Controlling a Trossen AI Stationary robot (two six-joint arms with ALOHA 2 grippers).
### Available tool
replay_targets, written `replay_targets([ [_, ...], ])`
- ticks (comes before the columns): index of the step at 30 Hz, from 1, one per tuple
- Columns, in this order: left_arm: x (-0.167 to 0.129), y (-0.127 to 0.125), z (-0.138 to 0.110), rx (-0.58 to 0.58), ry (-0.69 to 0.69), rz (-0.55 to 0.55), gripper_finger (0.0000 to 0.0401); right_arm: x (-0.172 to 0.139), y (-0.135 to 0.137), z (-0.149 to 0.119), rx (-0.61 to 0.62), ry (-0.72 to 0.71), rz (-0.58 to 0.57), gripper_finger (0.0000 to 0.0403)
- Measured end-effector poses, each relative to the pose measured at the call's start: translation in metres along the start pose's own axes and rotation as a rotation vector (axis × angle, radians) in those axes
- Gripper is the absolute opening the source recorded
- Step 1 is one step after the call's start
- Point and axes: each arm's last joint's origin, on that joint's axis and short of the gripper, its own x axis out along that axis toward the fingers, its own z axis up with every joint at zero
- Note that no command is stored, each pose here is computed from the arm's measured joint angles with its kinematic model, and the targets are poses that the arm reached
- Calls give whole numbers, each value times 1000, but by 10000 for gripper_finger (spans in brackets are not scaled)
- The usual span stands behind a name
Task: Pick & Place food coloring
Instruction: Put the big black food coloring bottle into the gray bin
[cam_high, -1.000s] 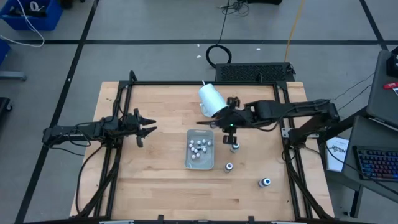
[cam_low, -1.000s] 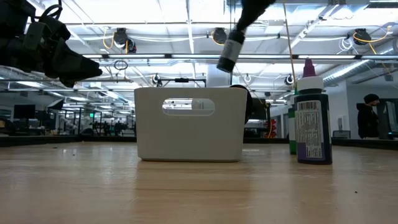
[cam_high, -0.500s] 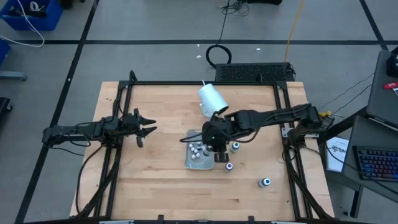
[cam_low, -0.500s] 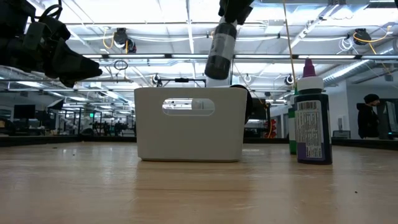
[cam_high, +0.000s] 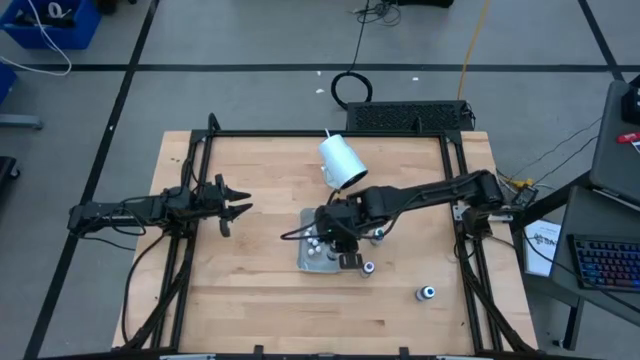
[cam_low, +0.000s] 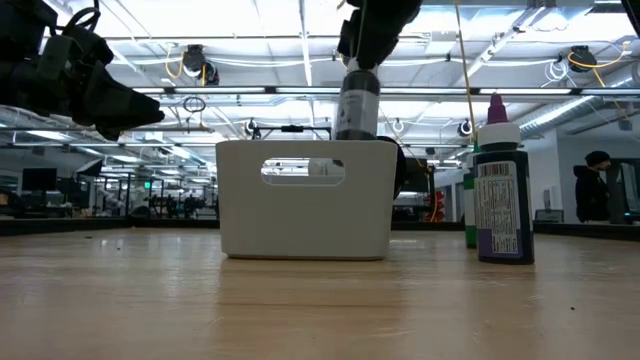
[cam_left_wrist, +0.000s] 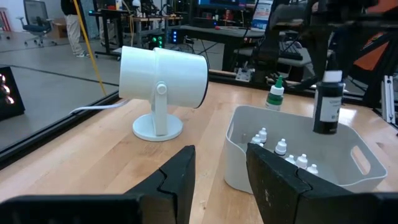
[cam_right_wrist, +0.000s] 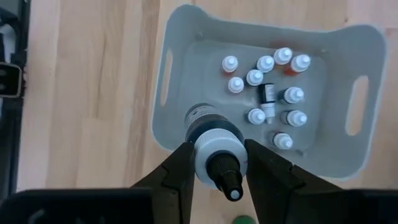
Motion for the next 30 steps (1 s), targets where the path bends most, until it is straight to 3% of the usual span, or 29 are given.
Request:
replay_targets([
  [14, 0, 0, 0, 0, 0, 0, 147, 34, 3, 5, -38, 52, 100, 106],
  [30, 0, 0, 0, 0, 0, 0, 148, 48, 4, 1, -101, 63, 105, 106],
])
